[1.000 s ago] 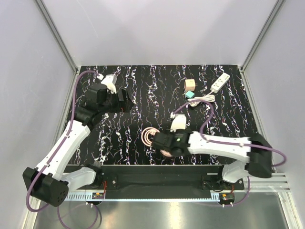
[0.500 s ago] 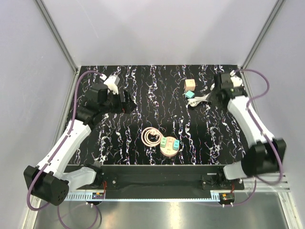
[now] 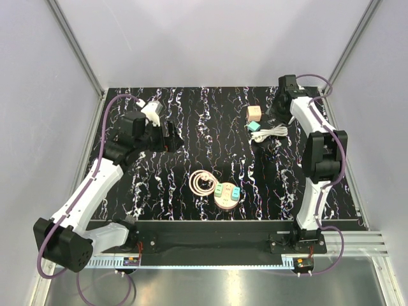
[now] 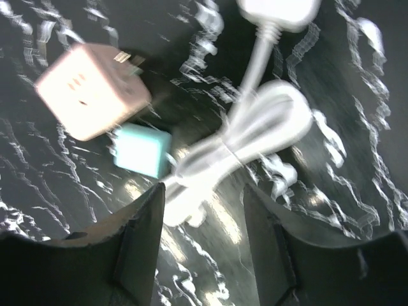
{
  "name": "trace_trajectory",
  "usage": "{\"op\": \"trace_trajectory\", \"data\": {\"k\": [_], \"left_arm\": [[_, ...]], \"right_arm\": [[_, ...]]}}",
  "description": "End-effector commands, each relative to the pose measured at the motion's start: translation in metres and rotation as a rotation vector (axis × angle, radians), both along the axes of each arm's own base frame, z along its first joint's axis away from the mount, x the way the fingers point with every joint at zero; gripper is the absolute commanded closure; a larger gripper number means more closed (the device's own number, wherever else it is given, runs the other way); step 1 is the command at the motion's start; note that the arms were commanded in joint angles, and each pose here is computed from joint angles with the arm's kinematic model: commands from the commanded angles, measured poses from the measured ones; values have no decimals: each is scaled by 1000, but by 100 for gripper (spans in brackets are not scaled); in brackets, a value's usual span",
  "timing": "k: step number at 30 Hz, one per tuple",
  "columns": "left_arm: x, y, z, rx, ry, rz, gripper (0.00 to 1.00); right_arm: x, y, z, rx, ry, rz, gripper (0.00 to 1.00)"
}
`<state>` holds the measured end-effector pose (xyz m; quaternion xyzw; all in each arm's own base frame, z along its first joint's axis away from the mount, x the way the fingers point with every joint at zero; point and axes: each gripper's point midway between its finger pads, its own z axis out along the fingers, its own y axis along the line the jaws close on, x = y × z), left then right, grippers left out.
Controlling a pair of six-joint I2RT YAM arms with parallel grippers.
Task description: Insert the plug
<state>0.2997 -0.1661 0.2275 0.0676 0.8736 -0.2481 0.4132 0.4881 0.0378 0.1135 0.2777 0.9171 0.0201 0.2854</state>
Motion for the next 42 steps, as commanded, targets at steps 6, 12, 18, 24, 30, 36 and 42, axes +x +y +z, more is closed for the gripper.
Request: {"op": "trace_trajectory", "data": {"k": [6, 12, 18, 24, 30, 36, 42], "left_arm": [[6, -2, 10, -6, -56, -13, 1], [5, -8, 8, -25, -36, -39, 1], [6, -8, 6, -23, -32, -40, 1], [6, -9, 6, -25, -29, -40, 1], [5, -9, 9, -30, -37, -44, 1], [5, -10, 8, -35, -33, -47, 1], [5, -11, 5, -37, -24, -51, 1]], "right_arm": [[56, 15, 10, -62, -116, 304, 40], [80, 31, 18, -50, -180, 454, 30], [85, -1, 14, -179, -113, 325, 30], [66, 15, 6, -38, -34, 237, 36], [57, 64, -4, -11, -140, 567, 33], [48, 68, -24, -141, -100, 776, 26], [53, 60, -36, -223, -80, 858, 26]]}}
